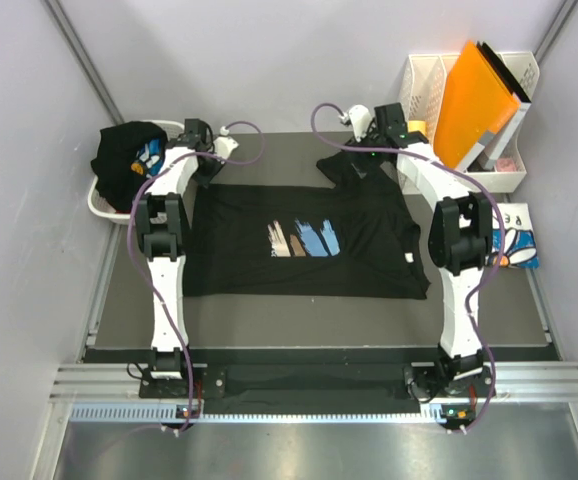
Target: Fold and stack the t-shirts
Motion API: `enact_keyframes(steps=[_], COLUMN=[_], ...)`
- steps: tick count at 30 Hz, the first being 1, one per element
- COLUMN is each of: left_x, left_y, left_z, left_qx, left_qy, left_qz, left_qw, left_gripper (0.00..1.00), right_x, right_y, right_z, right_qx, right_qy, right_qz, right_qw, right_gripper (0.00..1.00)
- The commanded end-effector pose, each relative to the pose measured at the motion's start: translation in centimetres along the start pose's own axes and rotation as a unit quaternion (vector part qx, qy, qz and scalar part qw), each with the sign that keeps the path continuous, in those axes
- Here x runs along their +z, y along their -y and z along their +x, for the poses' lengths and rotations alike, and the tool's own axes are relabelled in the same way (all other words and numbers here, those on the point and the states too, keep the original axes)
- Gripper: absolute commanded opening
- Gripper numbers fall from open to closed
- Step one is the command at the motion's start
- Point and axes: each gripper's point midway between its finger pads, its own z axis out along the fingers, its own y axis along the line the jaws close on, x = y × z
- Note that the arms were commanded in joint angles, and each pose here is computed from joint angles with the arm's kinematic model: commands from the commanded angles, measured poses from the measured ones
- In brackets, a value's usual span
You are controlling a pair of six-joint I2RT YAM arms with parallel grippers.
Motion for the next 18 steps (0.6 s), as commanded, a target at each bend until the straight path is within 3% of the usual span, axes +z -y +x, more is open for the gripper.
enact_keyframes(steps=[1,8,18], left_x=[-1.9,-4.5,-3.9], left_y=[2.0,1.2,1.6], left_z=[0.7,-0.4,0.6], left_qx=[-0.027,-0.009,0.005], left_qy=[-0.004,0.024,-0.003], left_qz=[0.045,0.021,0.001], left_qw=[0.999,0.999,1.000], left_gripper=[0.00,0.00,0.02], right_x=[0.0,1.8,3.5], right_y=[0.7,-0.6,-2.3], right_z=[-1.3,-1.0,0.2], right_qx=[0.028,0.030,0.043], right_qy=[0.022,0.024,0.013], right_qz=[-0.017,-0.058,-0.101], right_qw=[0.999,0.998,0.994], right_gripper=[0.76,0.78,0.79])
